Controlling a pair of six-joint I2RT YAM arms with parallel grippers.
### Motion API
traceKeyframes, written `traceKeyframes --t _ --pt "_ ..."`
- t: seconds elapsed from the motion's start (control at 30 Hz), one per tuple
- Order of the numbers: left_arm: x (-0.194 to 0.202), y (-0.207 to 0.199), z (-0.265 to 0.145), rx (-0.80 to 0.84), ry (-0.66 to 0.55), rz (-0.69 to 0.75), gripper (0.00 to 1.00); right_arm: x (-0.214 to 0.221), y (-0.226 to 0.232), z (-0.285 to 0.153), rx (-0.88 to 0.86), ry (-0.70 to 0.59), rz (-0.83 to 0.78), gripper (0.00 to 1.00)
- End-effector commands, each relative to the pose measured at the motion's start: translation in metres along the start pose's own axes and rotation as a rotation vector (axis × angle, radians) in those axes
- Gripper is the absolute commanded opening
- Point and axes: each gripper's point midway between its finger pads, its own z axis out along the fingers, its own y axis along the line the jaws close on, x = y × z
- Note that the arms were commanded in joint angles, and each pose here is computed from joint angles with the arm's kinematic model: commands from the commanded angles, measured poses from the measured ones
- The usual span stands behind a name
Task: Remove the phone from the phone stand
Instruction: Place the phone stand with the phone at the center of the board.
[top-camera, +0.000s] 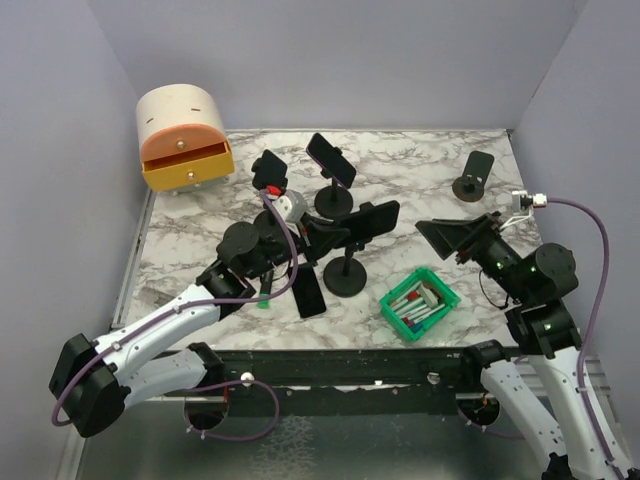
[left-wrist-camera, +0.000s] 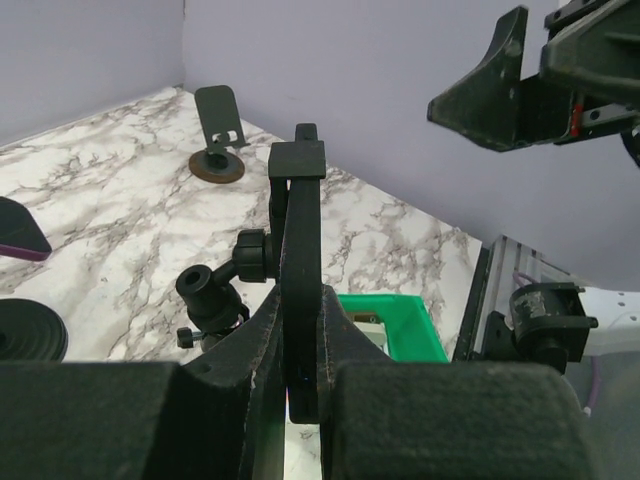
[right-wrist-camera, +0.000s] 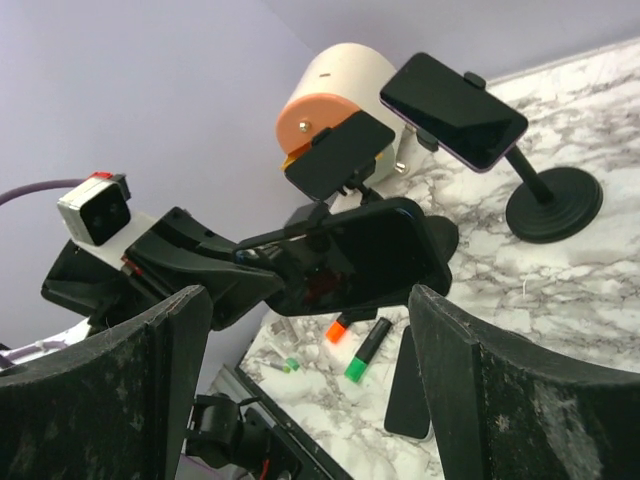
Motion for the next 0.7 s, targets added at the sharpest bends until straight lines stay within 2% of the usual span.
traceKeyframes --t 0.0,0.3,0.5,0.67 --pt "-0.056 -0.007 -0.011 -0.026 -0.253 0.007 0.0 0.015 -0.006 0.009 -0.033 0.034 0.071 0.85" --pt "-0.026 -0.003 -0.018 -0.056 -0.256 -0.126 0.0 0.032 -0.022 0.023 -0.054 0.047 0.208 0.88" --pt "-0.008 0.002 -0.022 -0.076 -0.246 -0.142 0.0 0.03 -0.018 0.031 -0.084 0.04 0.317 0.97" --pt "0.004 0.004 -0.022 -0.078 -0.231 -0.152 0.0 0.028 -0.02 0.04 -0.074 0.053 0.361 1.0"
